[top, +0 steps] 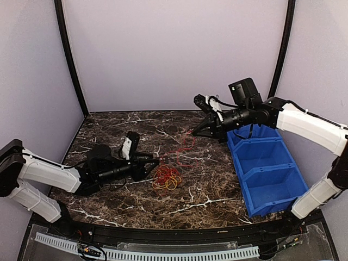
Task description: Untangle the cables
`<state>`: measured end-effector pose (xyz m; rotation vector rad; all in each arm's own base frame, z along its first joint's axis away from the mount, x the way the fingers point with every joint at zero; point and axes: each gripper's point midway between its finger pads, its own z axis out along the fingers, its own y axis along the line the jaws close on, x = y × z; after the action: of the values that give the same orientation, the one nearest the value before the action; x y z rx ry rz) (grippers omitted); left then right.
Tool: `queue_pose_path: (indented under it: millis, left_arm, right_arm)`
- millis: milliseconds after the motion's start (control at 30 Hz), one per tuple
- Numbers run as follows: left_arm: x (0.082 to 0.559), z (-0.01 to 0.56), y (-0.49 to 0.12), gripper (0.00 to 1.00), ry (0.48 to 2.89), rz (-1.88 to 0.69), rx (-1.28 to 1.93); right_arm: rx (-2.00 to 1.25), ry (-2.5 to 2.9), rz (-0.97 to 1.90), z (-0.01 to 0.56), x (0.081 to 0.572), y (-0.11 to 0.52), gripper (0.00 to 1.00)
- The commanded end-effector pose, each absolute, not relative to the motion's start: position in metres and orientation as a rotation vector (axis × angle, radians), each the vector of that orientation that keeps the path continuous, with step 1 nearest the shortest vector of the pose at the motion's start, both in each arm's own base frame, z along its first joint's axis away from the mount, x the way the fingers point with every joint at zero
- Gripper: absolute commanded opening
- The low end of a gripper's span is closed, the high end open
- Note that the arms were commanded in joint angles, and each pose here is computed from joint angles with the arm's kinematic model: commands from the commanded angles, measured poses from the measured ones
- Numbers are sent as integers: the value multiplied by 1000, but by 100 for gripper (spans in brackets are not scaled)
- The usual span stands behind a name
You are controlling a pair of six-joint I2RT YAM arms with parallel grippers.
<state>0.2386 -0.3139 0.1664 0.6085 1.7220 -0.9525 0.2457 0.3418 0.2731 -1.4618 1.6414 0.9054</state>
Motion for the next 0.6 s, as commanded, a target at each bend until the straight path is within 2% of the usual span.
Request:
queue_pose_path:
  millis: [0,233,400,533,567]
  left_arm:
    - [241,184,-336,49,1672,-924,734]
    - [248,191,-354,54,1627,-783,896]
    - [268,192,-359,55,1640,-620,954]
    - [280,197,-360,48,1625,-534,961]
    - [280,196,-360,43,1620,-521,975]
  right_arm:
    - [-1468,1497,973,313,237,350,0]
    - [-1464,1468,1008,331,230,350,0]
    - [-1462,1463,1012,335,229,349,0]
    - [-1460,1461,1009,337,228,348,0]
    - [-1459,1462,1009,337,228,348,0]
